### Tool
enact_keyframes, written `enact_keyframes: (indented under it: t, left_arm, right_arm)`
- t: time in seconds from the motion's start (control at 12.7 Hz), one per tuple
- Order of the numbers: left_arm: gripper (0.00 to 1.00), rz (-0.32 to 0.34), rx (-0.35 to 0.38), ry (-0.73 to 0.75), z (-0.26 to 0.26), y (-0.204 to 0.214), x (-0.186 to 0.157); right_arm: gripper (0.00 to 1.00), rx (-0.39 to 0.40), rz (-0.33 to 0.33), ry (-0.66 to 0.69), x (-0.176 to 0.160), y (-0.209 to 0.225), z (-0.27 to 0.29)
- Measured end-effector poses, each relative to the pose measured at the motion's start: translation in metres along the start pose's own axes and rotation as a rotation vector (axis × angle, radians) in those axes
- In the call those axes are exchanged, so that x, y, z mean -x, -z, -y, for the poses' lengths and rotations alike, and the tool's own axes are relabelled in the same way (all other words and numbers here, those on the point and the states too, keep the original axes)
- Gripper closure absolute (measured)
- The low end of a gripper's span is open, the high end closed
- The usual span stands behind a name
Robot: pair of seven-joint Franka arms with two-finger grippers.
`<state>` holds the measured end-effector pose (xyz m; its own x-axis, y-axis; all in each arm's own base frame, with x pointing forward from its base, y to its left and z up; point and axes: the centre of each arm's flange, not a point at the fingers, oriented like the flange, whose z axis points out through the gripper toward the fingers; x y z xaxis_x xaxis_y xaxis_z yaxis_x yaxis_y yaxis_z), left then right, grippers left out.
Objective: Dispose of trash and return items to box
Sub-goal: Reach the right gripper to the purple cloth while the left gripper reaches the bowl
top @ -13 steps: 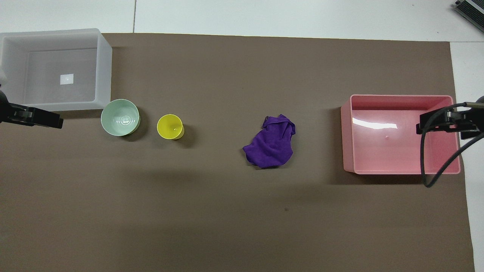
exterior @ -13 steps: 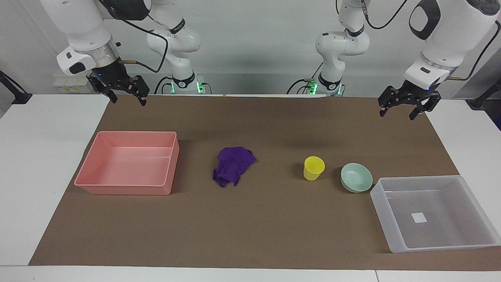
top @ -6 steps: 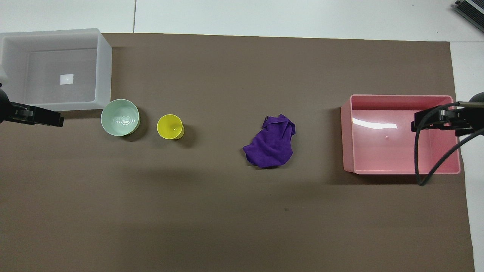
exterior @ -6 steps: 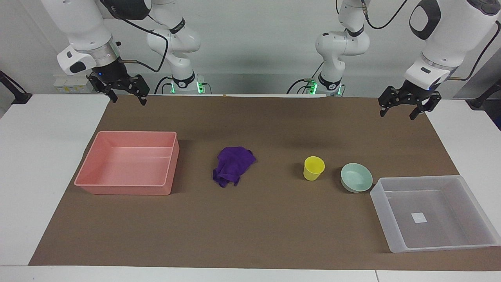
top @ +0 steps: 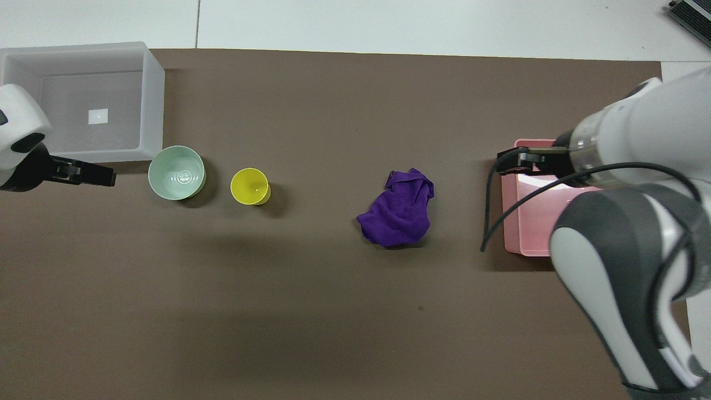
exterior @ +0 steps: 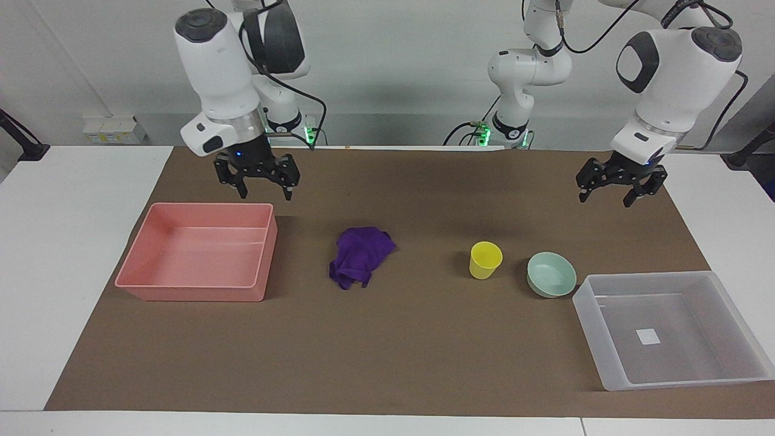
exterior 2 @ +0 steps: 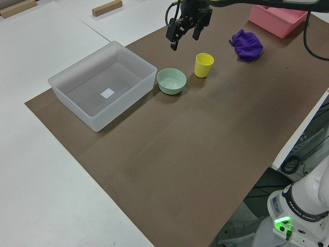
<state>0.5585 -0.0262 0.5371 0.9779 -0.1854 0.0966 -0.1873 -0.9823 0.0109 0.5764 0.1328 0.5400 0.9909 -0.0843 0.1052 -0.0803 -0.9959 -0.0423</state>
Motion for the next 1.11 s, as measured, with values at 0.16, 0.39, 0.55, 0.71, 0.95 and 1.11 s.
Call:
enact_keyframes:
  t: [0.16, 0.39, 0.55, 0.71, 0.95, 1.11]
  left_arm:
    - [0.0, -0.024, -0.005, 0.002, 0.001, -0.032, 0.002]
    - [0.0, -0.042, -0.01, 0.005, 0.003, -0.08, -0.003]
    - [0.0, -0.071, -0.017, 0.008, 0.006, -0.114, -0.011]
    - [0.0, -0.105, -0.024, 0.015, 0.008, -0.151, -0.01]
    - [0.0, -0.123, -0.029, 0.041, 0.01, -0.195, -0.012]
    - [0.01, -0.132, -0.03, 0.065, 0.01, -0.222, -0.015]
  right_arm:
    - [0.0, -0.015, -0.021, 0.003, 0.001, -0.058, 0.037]
    - [0.0, -0.034, -0.036, 0.028, 0.015, -0.14, 0.08]
    - [0.0, -0.043, -0.041, 0.038, 0.028, -0.179, 0.096]
    - [0.0, -0.047, -0.039, 0.055, 0.041, -0.212, 0.109]
    - [0.09, -0.043, -0.026, 0.075, 0.051, -0.241, 0.119]
    - [0.37, -0.035, -0.009, 0.076, 0.056, -0.25, 0.116]
